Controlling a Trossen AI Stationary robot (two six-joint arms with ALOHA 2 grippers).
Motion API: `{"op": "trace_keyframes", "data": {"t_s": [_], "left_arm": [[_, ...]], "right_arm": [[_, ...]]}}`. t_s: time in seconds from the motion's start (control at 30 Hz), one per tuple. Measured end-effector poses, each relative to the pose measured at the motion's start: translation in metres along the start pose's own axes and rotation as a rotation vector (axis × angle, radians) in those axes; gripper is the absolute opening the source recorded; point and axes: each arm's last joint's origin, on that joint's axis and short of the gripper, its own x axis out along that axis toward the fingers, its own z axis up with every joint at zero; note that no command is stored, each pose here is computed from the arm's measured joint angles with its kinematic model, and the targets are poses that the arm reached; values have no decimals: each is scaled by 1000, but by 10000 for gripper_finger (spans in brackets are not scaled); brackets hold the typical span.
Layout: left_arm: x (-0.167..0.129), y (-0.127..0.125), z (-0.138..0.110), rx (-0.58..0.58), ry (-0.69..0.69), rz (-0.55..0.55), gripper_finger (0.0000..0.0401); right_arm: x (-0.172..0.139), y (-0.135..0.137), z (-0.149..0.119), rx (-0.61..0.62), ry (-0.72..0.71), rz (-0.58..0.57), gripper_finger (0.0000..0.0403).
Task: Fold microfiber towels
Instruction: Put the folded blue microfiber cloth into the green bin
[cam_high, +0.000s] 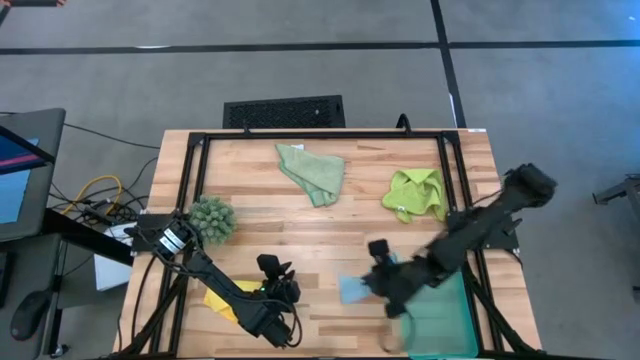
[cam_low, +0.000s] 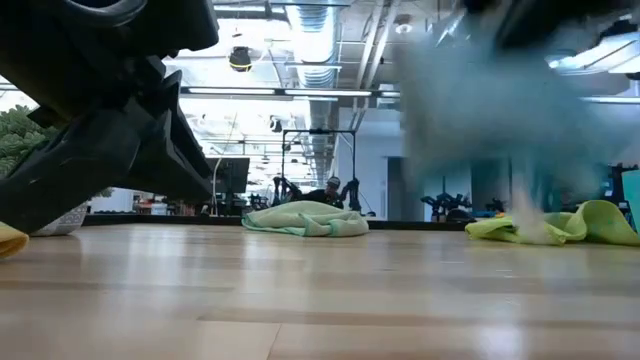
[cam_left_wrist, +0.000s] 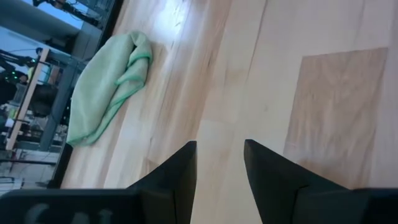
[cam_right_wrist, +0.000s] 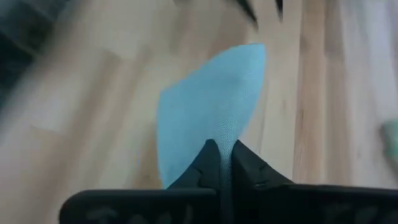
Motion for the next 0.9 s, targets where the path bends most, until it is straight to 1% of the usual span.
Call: {"op": "trace_keyframes", "data": {"t_s": [0.07,0.17,0.27,0.33,0.47,0.53,0.63,0.77,0.9], "left_arm": [[1,1,1,0,3,2,127],[3,1,2,-6,4,2,127],[3,1,2,-13,4,-3,127],[3,0,3,-19,1,-7,127],[3,-1,3,-32,-1,-16,127],[3,-1,4,-34,-2,-18,127],[3,-1,4,-34,-2,-18,127],[3,-2,4,-35,-2,-19,127],[3,-2,4,-36,-2,-20,127]], "right_arm": [[-30,12,11,-9,-61,17,24],[-67,28,20,27,-63,51,24],[-93,36,21,118,18,68,28],[-102,40,11,187,112,51,31],[-105,44,-16,320,326,18,27],[-101,50,-30,355,380,7,26],[-96,55,-49,426,425,11,30],[-86,58,-64,492,466,48,31],[-77,53,-71,524,404,92,29]]}}
